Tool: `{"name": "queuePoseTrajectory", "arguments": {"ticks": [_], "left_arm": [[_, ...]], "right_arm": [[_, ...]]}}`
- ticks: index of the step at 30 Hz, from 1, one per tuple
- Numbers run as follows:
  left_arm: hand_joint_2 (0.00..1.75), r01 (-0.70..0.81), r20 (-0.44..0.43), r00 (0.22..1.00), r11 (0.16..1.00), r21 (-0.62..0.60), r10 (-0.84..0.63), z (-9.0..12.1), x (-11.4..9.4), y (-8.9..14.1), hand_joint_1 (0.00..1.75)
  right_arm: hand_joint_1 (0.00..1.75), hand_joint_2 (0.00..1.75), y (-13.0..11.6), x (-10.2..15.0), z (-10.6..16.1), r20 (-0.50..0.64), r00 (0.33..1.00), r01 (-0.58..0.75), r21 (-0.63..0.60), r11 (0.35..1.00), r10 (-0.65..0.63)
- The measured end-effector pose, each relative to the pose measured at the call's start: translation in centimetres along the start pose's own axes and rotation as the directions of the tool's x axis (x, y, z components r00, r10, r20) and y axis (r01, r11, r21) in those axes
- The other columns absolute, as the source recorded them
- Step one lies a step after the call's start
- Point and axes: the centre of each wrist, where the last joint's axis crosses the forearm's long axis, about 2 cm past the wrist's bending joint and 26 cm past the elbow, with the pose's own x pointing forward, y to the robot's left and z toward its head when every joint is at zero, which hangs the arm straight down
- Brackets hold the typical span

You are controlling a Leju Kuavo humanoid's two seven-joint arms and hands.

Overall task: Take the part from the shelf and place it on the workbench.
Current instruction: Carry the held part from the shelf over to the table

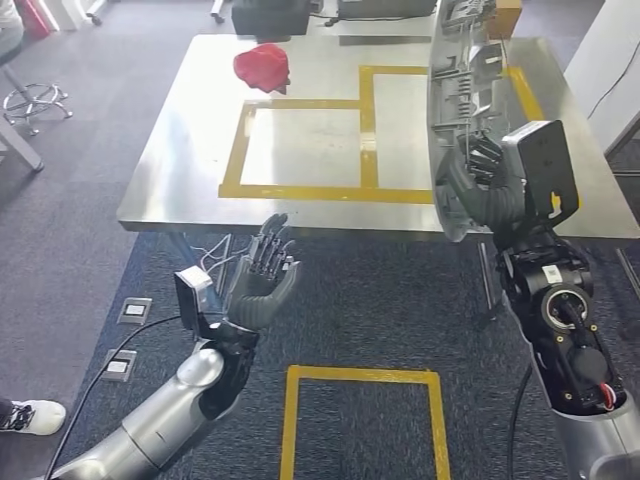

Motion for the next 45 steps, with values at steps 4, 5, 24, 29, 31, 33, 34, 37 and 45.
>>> {"name": "queuePoseTrajectory", "arguments": {"ticks": [4,5,24,29,31,33,34,37,45], "left_arm": [[1.75,0.000,-0.011,1.000,1.000,-0.005,0.000,0.3,-0.2,0.1,0.00],[1.75,0.000,-0.009,1.000,1.000,-0.007,0.000,0.2,-0.2,0.1,0.00],[1.75,0.002,0.026,1.000,1.000,-0.028,-0.002,-1.0,0.1,-0.4,0.00],[1.75,0.003,0.022,1.000,1.000,-0.027,-0.002,-0.9,0.0,-0.3,0.00],[1.75,0.004,0.023,1.000,1.000,-0.026,-0.003,-0.9,0.0,-0.3,0.00],[1.75,0.004,0.023,1.000,1.000,-0.026,-0.003,-0.9,0.0,-0.3,0.00],[1.75,0.003,0.023,1.000,1.000,-0.026,-0.003,-0.9,0.0,-0.3,0.00],[1.75,0.003,0.023,1.000,1.000,-0.026,-0.002,-0.9,0.0,-0.3,0.00],[1.75,0.001,0.022,1.000,1.000,-0.027,0.000,-0.9,0.0,-0.4,0.00]], "right_arm": [[1.75,1.75,-0.3,0.0,0.0,0.002,1.000,-0.004,-0.014,1.000,0.004],[1.75,1.75,-0.4,0.0,0.0,0.003,1.000,-0.006,-0.018,1.000,0.006],[1.75,1.75,-5.7,1.3,-1.4,0.053,0.991,-0.114,-0.146,0.983,0.123],[1.75,1.75,-5.8,1.2,-1.3,0.047,0.991,-0.116,-0.149,0.982,0.124],[1.75,1.75,-5.8,1.1,-1.3,0.046,0.991,-0.117,-0.150,0.982,0.125],[1.75,1.75,-5.8,1.1,-1.3,0.045,0.991,-0.117,-0.150,0.982,0.125],[1.75,1.75,-5.8,1.1,-1.3,0.044,0.991,-0.117,-0.150,0.982,0.125],[1.75,1.75,-5.8,1.0,-1.3,0.041,0.991,-0.117,-0.150,0.982,0.125],[1.75,1.75,-6.0,0.8,-1.3,0.039,0.991,-0.119,-0.154,0.981,0.126]]}}
